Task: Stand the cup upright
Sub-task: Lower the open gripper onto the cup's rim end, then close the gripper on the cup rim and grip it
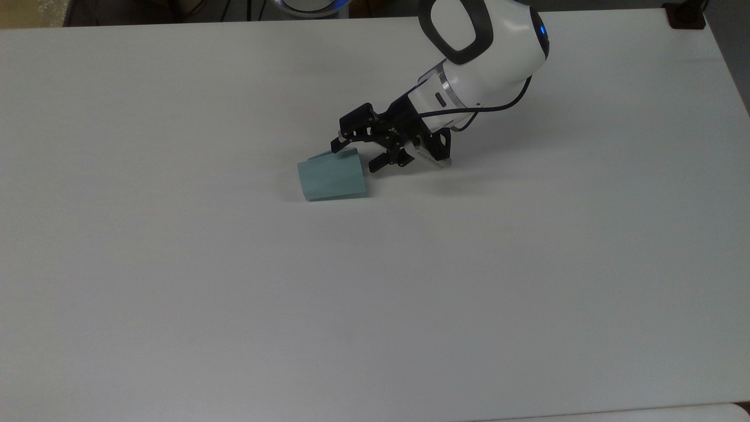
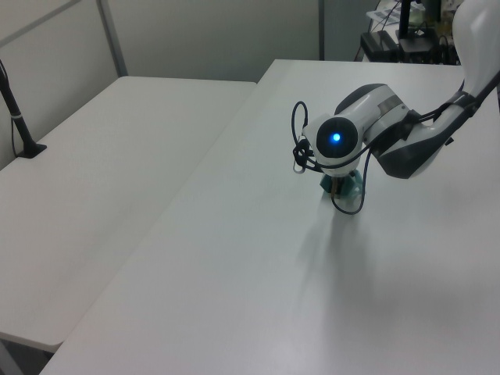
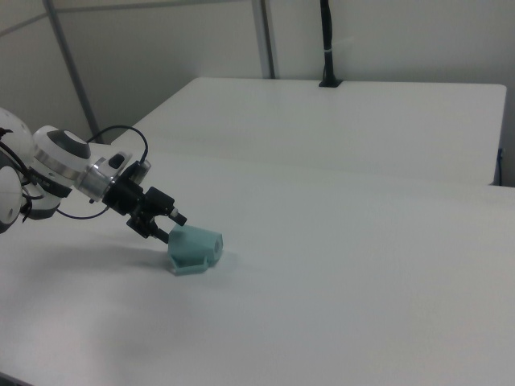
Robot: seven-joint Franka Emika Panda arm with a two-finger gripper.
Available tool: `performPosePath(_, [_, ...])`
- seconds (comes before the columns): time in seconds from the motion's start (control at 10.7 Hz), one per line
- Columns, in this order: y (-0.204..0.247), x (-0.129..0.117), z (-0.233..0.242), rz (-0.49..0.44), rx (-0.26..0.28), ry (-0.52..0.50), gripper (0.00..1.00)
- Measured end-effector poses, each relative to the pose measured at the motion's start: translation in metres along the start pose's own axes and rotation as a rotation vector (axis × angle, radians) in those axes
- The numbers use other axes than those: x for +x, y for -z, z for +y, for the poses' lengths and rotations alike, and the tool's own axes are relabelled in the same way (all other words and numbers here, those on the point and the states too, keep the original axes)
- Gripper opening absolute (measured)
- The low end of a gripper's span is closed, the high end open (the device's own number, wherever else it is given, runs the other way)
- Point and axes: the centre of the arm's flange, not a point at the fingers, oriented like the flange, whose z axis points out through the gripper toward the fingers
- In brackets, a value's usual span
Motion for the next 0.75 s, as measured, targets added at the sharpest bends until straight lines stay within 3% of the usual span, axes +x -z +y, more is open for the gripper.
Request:
performPosePath(0.37, [-0.019, 0.003, -0.004, 0.008, -0.045, 0.018, 0.96])
performPosePath(0.47, [-0.023, 0.003, -0.005, 0.005, -0.048, 0.017, 0.87])
performPosePath(0.56, [-0.023, 0.003, -0.006, 0.005, -0.049, 0.014, 0.73])
performPosePath(0.75, [-0.021, 0.003, -0.007, 0.009, -0.048, 0.000, 0.63])
